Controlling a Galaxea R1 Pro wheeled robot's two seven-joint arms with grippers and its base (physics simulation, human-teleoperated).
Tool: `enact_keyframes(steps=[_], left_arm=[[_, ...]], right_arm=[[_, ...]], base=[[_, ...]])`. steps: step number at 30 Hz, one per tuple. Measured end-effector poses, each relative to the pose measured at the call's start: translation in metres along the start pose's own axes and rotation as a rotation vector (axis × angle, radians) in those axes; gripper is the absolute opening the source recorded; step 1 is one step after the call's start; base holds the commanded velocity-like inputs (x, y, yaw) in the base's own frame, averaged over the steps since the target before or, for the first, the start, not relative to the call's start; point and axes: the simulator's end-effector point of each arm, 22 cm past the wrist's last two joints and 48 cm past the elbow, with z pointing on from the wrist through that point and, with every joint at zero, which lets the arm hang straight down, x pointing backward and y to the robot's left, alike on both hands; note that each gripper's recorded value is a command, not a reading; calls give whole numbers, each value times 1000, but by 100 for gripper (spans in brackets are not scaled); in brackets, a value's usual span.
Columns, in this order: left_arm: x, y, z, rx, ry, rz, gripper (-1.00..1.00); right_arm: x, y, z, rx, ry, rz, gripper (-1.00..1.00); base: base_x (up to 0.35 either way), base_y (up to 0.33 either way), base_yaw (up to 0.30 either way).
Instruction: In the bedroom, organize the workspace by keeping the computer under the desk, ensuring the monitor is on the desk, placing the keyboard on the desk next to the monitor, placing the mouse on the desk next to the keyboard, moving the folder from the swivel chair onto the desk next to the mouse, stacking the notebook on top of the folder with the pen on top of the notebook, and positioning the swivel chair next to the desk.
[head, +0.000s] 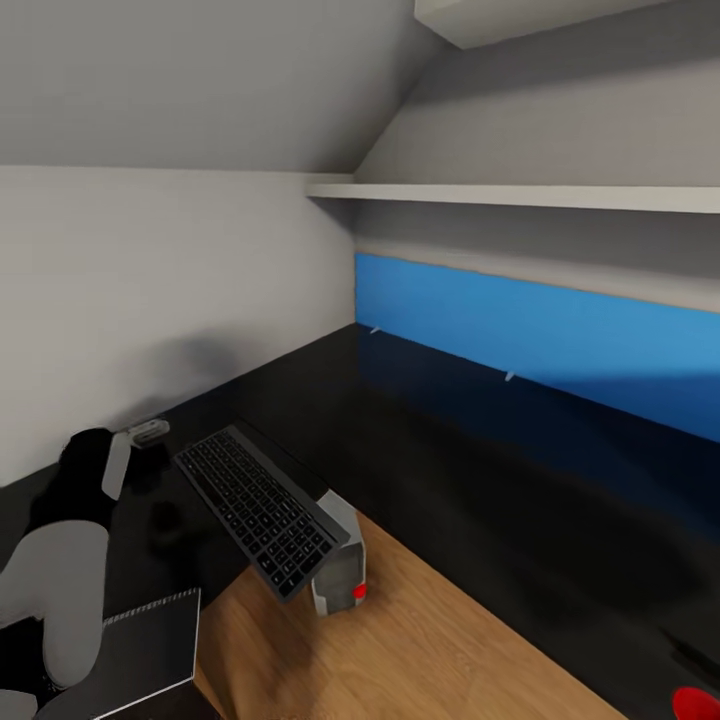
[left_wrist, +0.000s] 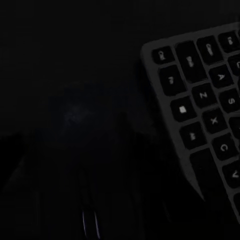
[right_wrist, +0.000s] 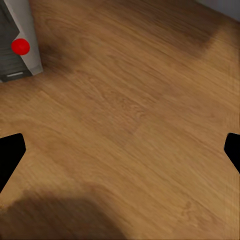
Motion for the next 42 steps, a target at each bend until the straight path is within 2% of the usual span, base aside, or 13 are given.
enact_keyframes(steps=[6, 9, 32, 33, 42], left_arm=[[34, 2, 19, -12, 85, 7, -100], [42, 2, 22, -14, 105, 9, -100], [46, 3, 24, -13, 115, 9, -100], [46, 3, 24, -14, 115, 9, 100], [42, 9, 24, -18, 110, 5, 100]], right_arm=[[1, -1, 0, 1, 3, -1, 100], [1, -1, 0, 1, 4, -1, 100], [2, -1, 0, 1, 6, -2, 100], [2, -1, 0, 1, 6, -1, 100], [2, -1, 0, 1, 6, -1, 100]], base=[[0, 0, 52], [0, 0, 7], [0, 0, 0], [0, 0, 0], [0, 0, 0]])
